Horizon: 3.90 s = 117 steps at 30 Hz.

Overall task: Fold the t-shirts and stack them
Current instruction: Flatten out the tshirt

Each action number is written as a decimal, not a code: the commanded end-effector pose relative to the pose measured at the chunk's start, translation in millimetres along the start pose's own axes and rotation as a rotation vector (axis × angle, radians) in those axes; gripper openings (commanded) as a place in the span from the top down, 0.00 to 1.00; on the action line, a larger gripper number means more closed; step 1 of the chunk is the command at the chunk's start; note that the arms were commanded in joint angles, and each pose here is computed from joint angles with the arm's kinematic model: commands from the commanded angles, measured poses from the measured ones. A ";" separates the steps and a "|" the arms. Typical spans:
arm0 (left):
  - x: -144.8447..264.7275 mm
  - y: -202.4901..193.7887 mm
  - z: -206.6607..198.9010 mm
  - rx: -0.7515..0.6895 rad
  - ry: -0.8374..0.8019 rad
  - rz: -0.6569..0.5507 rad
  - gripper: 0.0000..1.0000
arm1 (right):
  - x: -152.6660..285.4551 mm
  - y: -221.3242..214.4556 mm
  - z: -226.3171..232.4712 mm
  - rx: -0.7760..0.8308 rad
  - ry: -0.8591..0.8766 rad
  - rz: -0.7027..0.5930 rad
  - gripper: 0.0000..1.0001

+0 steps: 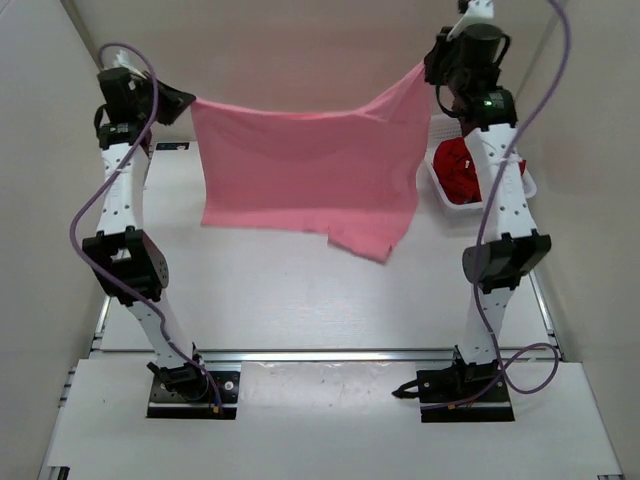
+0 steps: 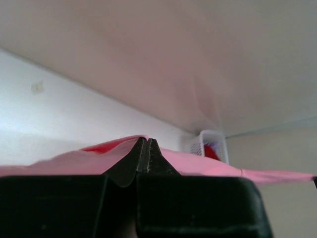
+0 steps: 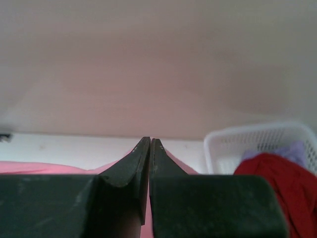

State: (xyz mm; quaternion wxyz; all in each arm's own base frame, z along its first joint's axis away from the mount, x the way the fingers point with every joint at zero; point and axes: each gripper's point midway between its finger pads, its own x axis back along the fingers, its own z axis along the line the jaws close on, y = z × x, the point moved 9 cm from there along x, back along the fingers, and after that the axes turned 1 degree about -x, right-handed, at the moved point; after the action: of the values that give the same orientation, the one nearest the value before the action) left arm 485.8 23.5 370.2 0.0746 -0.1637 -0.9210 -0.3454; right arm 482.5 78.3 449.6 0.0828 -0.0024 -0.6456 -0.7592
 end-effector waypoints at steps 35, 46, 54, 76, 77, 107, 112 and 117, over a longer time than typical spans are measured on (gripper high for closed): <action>212.5 -240.5 160.3 -0.094 0.508 0.101 1.00 | 311.2 -307.9 -20.0 -0.282 -0.021 0.703 0.99; 196.6 -235.6 166.2 0.065 0.469 0.084 1.00 | 252.7 -284.9 2.1 -0.259 0.100 0.652 1.00; 182.4 -213.2 148.6 0.068 0.383 0.026 1.00 | 221.2 -261.0 -10.9 -0.225 0.084 0.543 1.00; 200.7 28.2 -111.0 -0.095 -0.222 -0.371 1.00 | 298.2 114.7 124.1 0.184 -0.080 -0.514 1.00; 196.1 24.0 -103.1 -0.093 -0.187 -0.385 1.00 | 273.3 98.4 119.7 0.278 -0.057 -0.454 1.00; 79.5 77.1 -36.8 -0.084 -0.024 -0.365 1.00 | 78.6 91.6 1.8 0.083 0.045 -0.303 1.00; 83.4 40.2 -7.8 -0.085 0.060 -0.316 1.00 | 77.1 -7.4 -5.5 0.083 -0.061 -0.078 1.00; 109.1 -30.6 38.8 -0.102 0.212 -0.296 1.00 | 121.8 -92.8 -17.3 0.015 -0.114 0.084 1.00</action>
State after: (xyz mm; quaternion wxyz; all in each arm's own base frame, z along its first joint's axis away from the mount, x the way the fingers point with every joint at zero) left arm 407.8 58.7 359.6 0.1010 -0.0289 -0.9174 -0.3839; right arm 372.1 68.2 400.2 0.0903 -0.0243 -0.6682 -0.7381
